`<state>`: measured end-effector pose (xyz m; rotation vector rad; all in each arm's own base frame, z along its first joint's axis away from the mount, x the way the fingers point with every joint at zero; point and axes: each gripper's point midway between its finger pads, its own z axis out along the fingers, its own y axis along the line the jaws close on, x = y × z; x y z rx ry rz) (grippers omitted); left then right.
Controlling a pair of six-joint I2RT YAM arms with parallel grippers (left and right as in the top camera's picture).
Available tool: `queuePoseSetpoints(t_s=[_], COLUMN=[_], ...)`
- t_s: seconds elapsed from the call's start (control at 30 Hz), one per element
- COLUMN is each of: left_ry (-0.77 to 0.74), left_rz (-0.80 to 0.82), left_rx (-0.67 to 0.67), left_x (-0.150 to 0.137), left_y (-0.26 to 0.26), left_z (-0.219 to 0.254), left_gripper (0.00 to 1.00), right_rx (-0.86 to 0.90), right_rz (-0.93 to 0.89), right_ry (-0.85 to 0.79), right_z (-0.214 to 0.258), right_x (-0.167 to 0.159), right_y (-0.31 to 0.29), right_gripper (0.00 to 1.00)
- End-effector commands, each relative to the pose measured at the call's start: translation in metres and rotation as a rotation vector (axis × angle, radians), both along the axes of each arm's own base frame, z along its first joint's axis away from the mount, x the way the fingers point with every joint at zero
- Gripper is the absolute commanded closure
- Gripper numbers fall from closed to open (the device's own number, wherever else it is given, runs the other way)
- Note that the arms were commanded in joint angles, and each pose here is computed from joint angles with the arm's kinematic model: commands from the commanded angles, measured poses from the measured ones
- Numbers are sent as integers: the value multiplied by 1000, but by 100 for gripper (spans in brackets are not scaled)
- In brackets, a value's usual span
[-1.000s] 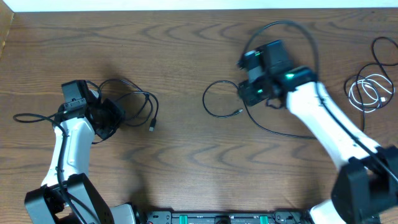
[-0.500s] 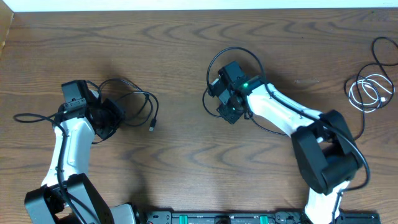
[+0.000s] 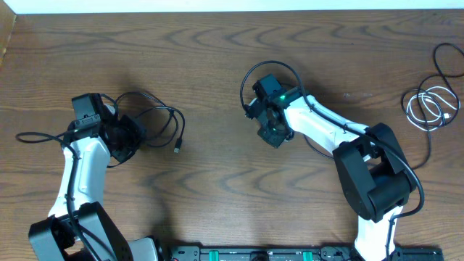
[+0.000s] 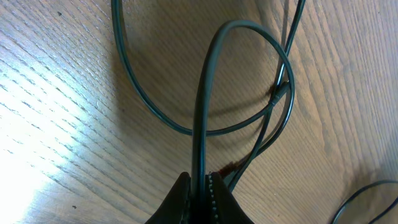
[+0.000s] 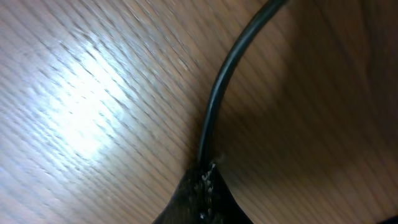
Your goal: Untangle cables
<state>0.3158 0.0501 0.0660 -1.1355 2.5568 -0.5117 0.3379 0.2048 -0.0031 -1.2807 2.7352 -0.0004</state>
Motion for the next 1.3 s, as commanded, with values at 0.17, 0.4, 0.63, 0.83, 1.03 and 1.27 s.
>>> queuePoseSetpoints(t_s=[0.17, 0.4, 0.63, 0.83, 1.03, 1.27], left_ry=[5, 5, 5, 5, 5, 5], left_rz=[-19, -19, -19, -19, -19, -19], left_rx=[-1, -1, -1, -1, -1, -2], left_x=[-2, -2, -2, -2, -2, -2], left_y=[-2, -2, -2, -2, -2, -2], left_z=[-2, -2, -2, -2, -2, -2], left_gripper=[91, 92, 91, 92, 92, 91], right_rx=[-80, -81, -90, 6, 303, 285], right_rz=[-176, -516, -808, -1050, -1051, -782], right_ry=[-105, -367, -363, -232, -45, -23], right_z=[26, 109, 120, 98, 95, 80], right_x=[16, 52, 56, 49, 46, 34], right_y=[-29, -93, -173, -224, -192, -160], right_gripper=[99, 99, 99, 98, 68, 55])
